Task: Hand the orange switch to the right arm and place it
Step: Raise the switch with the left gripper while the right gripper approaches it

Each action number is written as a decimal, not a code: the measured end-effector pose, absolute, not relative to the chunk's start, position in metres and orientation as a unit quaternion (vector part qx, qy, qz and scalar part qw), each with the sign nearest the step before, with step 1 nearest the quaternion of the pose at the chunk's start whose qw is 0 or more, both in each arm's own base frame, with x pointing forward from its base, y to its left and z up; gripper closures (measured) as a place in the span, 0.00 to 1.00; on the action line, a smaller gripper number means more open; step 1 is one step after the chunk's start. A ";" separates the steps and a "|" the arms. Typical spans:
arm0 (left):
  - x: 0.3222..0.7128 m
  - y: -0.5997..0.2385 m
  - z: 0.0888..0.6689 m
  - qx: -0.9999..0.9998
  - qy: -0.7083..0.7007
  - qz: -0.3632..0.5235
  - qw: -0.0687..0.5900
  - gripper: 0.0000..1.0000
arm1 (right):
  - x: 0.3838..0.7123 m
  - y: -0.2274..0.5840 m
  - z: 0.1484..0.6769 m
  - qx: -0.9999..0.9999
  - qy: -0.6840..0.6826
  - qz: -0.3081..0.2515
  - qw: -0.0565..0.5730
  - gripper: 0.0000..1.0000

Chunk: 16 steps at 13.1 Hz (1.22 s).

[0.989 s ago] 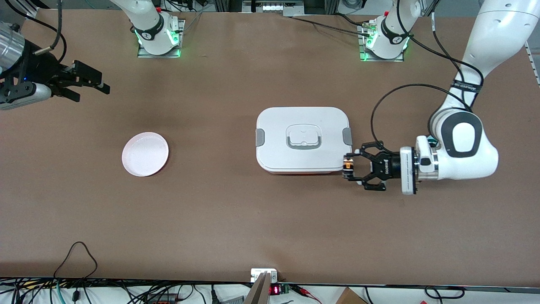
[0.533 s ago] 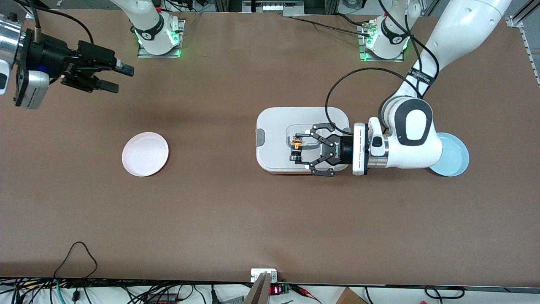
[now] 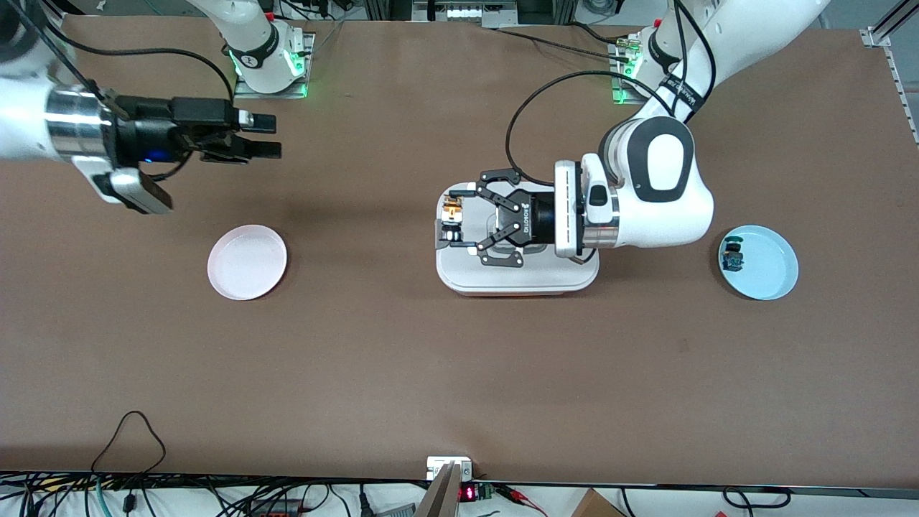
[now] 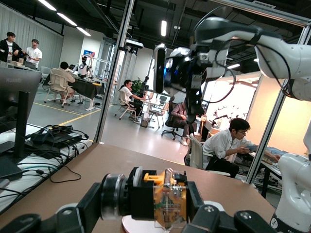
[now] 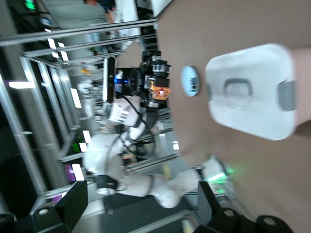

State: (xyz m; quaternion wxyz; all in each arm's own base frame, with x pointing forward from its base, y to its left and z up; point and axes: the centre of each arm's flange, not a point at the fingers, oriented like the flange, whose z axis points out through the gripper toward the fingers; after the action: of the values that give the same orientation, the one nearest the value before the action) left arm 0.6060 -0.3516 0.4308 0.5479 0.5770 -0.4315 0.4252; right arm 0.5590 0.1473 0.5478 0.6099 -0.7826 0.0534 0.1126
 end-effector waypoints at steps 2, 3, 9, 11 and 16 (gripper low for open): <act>0.604 -0.354 0.430 0.576 -0.432 0.423 0.550 0.27 | 0.560 0.153 0.517 -0.767 0.056 0.122 0.627 0.00; 0.604 -0.354 0.429 0.577 -0.432 0.422 0.550 0.27 | 0.560 0.161 0.507 -0.761 0.059 0.130 0.633 0.00; 0.602 -0.355 0.428 0.577 -0.432 0.421 0.551 0.27 | 0.563 0.229 0.445 -0.732 0.060 0.159 0.660 0.00; 0.600 -0.358 0.429 0.575 -0.433 0.420 0.553 0.27 | 0.561 0.254 0.429 -0.715 0.067 0.170 0.675 0.00; 0.600 -0.358 0.430 0.575 -0.433 0.420 0.553 0.27 | 0.554 0.301 0.419 -0.691 0.093 0.169 0.697 0.00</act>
State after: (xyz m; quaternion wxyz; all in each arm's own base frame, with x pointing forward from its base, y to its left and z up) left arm 0.5999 -0.3583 0.4295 0.5531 0.5746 -0.4331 0.4200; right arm 0.5538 0.3010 0.4188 0.6970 -0.6906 0.0928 0.1693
